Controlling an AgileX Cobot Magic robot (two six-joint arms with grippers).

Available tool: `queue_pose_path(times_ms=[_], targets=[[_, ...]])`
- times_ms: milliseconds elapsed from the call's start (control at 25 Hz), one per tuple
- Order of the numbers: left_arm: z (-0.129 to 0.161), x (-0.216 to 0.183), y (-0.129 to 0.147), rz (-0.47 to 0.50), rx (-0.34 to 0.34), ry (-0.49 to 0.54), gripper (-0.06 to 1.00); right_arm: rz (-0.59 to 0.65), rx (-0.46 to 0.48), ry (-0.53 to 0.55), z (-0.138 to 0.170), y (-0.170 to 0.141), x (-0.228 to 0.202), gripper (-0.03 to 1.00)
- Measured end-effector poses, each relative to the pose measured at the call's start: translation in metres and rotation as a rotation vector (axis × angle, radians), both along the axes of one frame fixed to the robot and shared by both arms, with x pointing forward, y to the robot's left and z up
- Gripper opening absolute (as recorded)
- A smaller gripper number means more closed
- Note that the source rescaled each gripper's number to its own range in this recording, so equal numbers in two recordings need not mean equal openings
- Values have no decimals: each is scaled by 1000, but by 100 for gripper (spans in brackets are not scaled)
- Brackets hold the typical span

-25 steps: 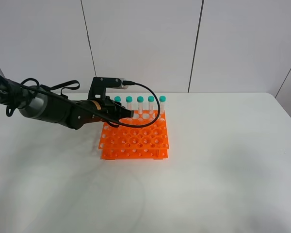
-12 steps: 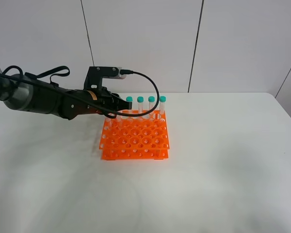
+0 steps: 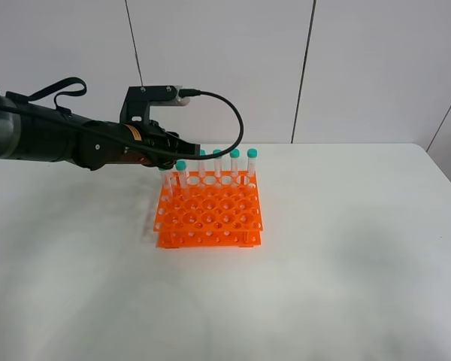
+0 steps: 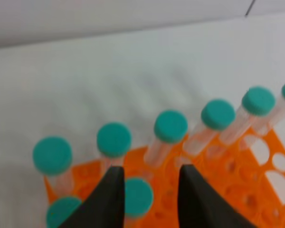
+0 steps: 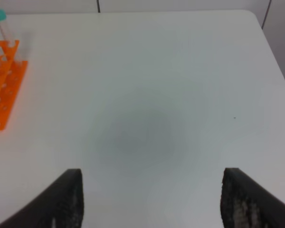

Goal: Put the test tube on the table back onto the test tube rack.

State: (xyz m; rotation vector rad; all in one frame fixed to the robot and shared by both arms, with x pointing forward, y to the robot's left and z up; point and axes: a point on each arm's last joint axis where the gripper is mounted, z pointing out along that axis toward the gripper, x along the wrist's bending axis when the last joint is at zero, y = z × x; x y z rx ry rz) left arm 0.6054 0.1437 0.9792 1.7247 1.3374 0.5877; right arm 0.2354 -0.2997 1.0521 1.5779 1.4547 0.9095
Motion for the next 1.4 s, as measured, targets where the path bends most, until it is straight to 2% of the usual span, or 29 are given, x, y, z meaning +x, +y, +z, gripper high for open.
queue_pose_path(times_ms=[160,320,640,840,1000,1200,1400], targets=[[14,-6,5,7,4,11,9,0,0,0,0,0,0,59],[32,-9,23,43,18,19,9,0,0,0,0,0,0,59],[51,-7,90,201,63,57,9,0,0,0,0,0,0,59],[50,-6,134,320,75,116,9,0,0,0,0,0,0,59],[47,-7,157,386,79,150,9,0,0,0,0,0,0,59],[42,-11,171,422,85,178,9,0,0,0,0,0,0,59],[32,-17,172,402,119,217,11,0,0,0,0,0,0,59]])
